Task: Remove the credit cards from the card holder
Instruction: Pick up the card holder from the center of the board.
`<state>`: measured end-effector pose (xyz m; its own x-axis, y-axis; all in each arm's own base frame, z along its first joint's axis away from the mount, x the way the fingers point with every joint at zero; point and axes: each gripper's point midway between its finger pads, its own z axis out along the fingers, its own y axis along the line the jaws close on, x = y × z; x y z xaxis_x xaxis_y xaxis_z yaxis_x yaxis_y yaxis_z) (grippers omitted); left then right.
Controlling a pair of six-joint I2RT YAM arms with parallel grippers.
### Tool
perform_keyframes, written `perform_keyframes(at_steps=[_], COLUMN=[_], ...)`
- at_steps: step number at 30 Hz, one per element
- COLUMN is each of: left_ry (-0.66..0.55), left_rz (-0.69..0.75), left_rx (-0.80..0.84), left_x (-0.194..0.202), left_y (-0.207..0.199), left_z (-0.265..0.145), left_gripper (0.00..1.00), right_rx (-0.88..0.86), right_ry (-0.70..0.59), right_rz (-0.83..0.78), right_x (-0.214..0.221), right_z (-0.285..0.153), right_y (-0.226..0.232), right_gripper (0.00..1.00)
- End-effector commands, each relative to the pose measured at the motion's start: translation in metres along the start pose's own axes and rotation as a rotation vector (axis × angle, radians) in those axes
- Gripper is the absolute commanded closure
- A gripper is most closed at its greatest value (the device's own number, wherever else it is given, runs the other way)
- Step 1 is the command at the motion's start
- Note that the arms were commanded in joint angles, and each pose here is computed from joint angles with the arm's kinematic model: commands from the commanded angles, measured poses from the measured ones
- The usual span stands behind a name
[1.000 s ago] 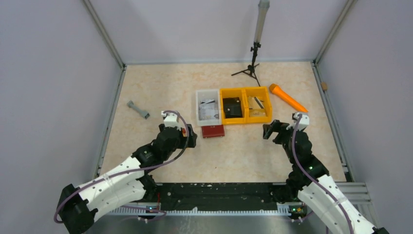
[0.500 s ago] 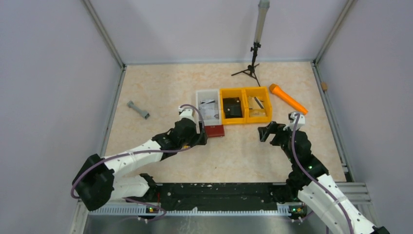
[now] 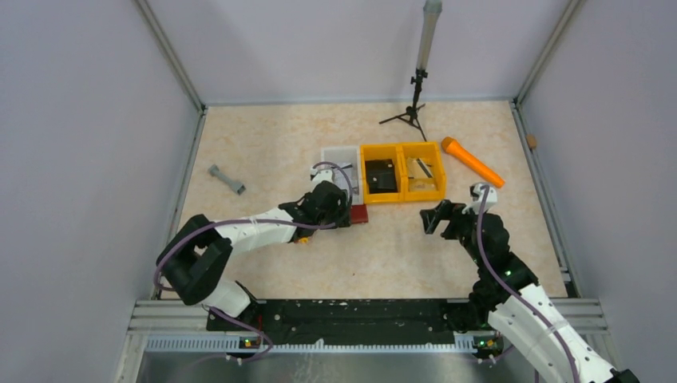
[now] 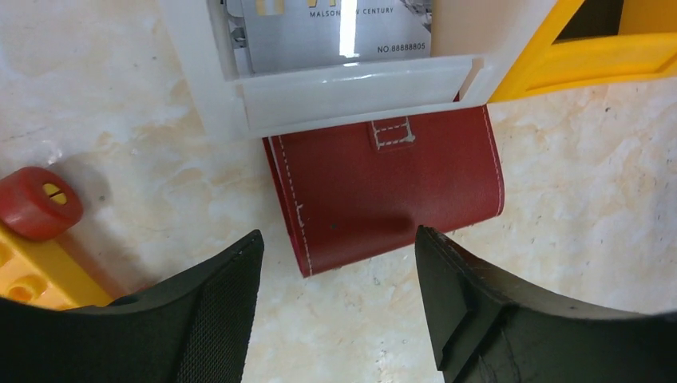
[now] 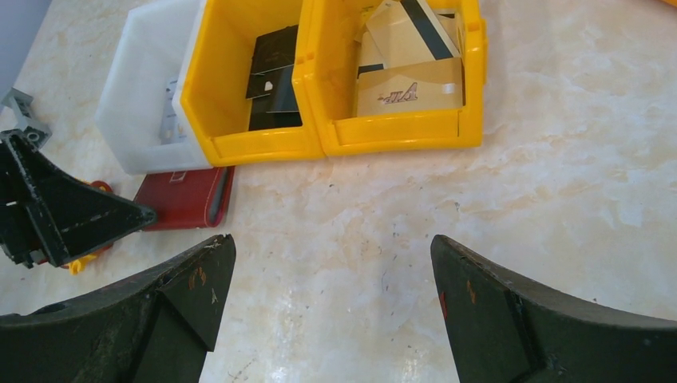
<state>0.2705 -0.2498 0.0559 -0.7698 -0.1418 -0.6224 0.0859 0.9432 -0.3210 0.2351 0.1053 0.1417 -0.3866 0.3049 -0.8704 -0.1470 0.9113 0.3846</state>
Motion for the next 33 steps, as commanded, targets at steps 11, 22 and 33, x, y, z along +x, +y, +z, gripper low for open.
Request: perform_keyframes(at_steps=[11, 22, 33], left_ry=[0.062, 0.199, 0.058], left_rz=[0.037, 0.24, 0.617], left_rx=[0.188, 0.414, 0.475], left_x=[-0.001, 0.059, 0.041], left_y=[-0.041, -0.085, -0.092], left_z=[-0.021, -0.07, -0.087], left_gripper=[0.93, 1.0, 1.0], right_rx=[-0.089, -0.293, -0.571], right_ry=[-0.013, 0.156, 0.364], right_rz=[0.006, 0.037, -0.052], right_x=[-0.025, 0.0, 0.035], right_z=[0.002, 0.005, -0.007], right_y=[0.028, 0.068, 0.106], right_gripper=[0.07, 0.07, 0.08])
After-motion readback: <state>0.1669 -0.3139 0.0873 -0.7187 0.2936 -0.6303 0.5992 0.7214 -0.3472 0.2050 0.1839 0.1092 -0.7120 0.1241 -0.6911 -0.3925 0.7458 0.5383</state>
